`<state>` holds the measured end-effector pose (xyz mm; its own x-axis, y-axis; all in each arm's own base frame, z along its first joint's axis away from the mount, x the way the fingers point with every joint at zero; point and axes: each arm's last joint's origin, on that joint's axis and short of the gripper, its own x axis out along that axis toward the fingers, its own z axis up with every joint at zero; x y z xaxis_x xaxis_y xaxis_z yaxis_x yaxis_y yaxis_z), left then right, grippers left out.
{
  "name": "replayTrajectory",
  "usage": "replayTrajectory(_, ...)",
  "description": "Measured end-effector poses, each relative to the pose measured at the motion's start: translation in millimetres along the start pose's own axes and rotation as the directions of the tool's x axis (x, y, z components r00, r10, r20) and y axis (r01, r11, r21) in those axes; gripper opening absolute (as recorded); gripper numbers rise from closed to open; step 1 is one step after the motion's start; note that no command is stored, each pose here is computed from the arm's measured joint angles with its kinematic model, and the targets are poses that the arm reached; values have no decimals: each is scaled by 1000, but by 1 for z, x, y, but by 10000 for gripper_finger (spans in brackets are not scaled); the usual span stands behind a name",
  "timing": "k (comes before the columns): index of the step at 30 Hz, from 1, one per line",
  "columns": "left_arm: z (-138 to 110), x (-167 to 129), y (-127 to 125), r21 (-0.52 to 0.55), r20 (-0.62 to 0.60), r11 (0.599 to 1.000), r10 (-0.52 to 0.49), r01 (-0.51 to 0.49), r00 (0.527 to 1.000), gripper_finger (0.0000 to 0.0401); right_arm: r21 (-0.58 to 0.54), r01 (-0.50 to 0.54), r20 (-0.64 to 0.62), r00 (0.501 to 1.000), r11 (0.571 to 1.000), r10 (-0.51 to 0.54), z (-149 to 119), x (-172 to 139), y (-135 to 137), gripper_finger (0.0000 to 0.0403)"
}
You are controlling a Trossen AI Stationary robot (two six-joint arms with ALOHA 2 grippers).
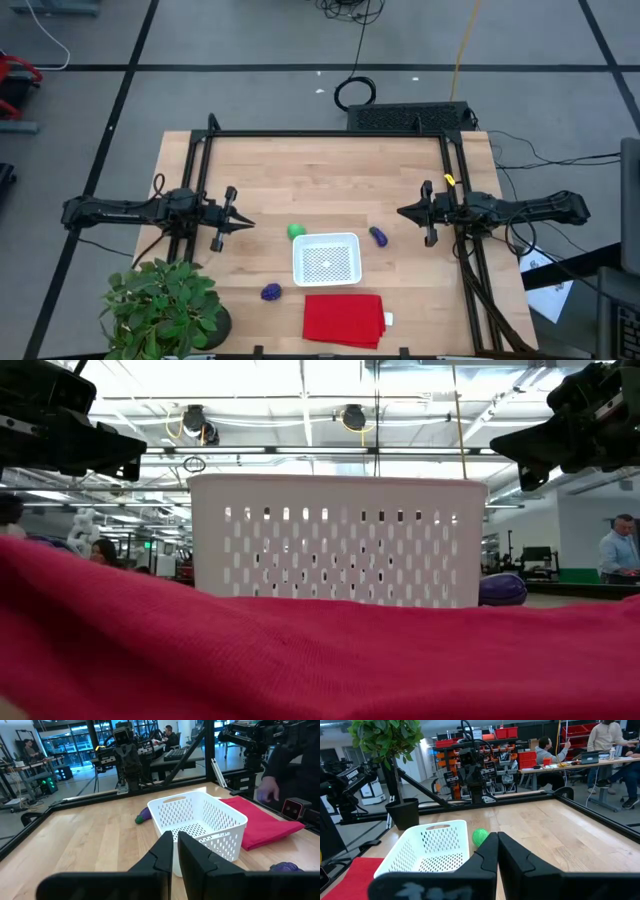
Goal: Pick and placing Produce into tupperware
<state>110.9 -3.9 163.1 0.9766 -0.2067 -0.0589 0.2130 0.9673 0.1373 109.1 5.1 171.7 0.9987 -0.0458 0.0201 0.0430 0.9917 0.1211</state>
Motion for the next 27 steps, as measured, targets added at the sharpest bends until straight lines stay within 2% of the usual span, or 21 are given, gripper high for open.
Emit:
replayTrajectory(24,0,0,0,0,0,1000,0,0,1000,31,0,0,0,1000,1000,0,0,0,0,0)
replayTrajectory(25,0,0,0,0,0,1000,0,0,1000,31,-14,0,0,1000,1000,0,0,0,0,0)
replayTrajectory(27,0,0,0,0,0,1000,0,0,1000,31,-162,4,2,1000,987,-4,0,0,0,0)
